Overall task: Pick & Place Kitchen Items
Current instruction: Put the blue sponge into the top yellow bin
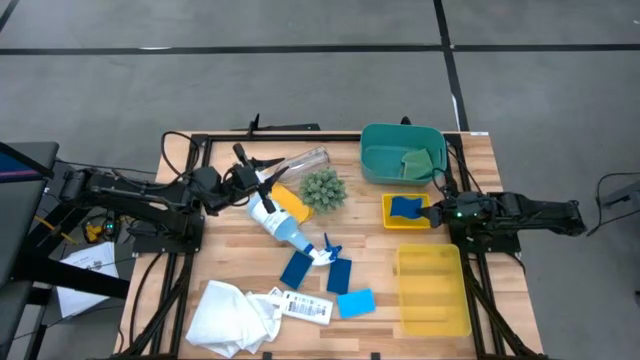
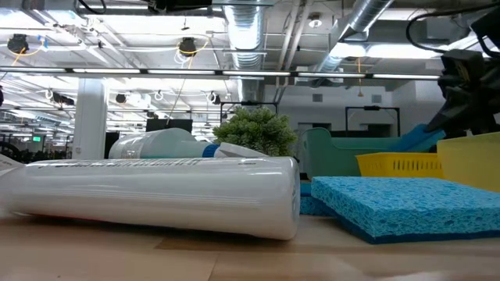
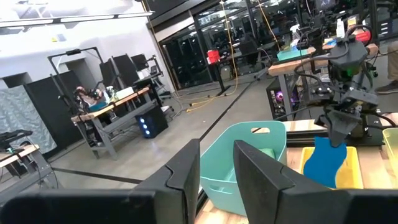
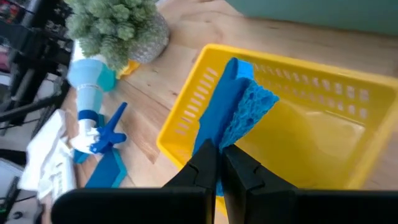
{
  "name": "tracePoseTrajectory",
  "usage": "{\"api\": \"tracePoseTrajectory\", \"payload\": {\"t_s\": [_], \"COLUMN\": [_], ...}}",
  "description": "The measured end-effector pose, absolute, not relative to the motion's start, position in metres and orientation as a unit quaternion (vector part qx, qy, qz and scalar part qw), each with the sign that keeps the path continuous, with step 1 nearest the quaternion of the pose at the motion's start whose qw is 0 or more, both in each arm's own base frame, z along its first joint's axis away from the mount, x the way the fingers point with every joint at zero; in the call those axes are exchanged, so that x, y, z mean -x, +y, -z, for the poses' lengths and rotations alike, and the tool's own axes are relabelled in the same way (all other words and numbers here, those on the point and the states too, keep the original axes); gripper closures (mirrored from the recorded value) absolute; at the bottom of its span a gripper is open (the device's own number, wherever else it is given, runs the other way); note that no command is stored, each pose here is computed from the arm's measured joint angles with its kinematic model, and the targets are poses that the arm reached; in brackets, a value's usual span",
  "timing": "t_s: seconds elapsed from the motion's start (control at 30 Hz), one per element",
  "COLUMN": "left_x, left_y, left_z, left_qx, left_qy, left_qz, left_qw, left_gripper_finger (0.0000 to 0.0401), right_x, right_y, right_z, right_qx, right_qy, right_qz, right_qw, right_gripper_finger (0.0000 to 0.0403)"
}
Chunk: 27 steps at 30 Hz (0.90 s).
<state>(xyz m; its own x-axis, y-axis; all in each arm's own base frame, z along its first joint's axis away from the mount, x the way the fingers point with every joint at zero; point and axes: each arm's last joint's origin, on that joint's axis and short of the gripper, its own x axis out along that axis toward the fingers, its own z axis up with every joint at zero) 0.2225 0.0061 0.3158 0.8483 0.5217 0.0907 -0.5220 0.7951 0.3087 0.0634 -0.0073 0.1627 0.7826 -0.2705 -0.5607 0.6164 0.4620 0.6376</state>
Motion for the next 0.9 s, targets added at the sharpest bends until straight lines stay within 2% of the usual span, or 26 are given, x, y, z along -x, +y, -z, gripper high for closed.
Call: {"api": "tracePoseTrajectory", "payload": {"t_s": [0.9], "left_x": [-0.2227], "left_y": [0.0061], "left_z": [-0.3152], "left_qx": [-0.164], "left_qy": [0.003], "left_qz": [-0.275], "left_qw": [0.947], "left_gripper_finger": [0.0309], "right_x": [-0.0643], "right_y": [-0.0033], "right_z": [-0.1612], "right_qx": [-0.444], "right_qy": [0.218], "right_qz": [0.228], "right_qw": [0.838], "right_gripper_finger": [0.0399]}}
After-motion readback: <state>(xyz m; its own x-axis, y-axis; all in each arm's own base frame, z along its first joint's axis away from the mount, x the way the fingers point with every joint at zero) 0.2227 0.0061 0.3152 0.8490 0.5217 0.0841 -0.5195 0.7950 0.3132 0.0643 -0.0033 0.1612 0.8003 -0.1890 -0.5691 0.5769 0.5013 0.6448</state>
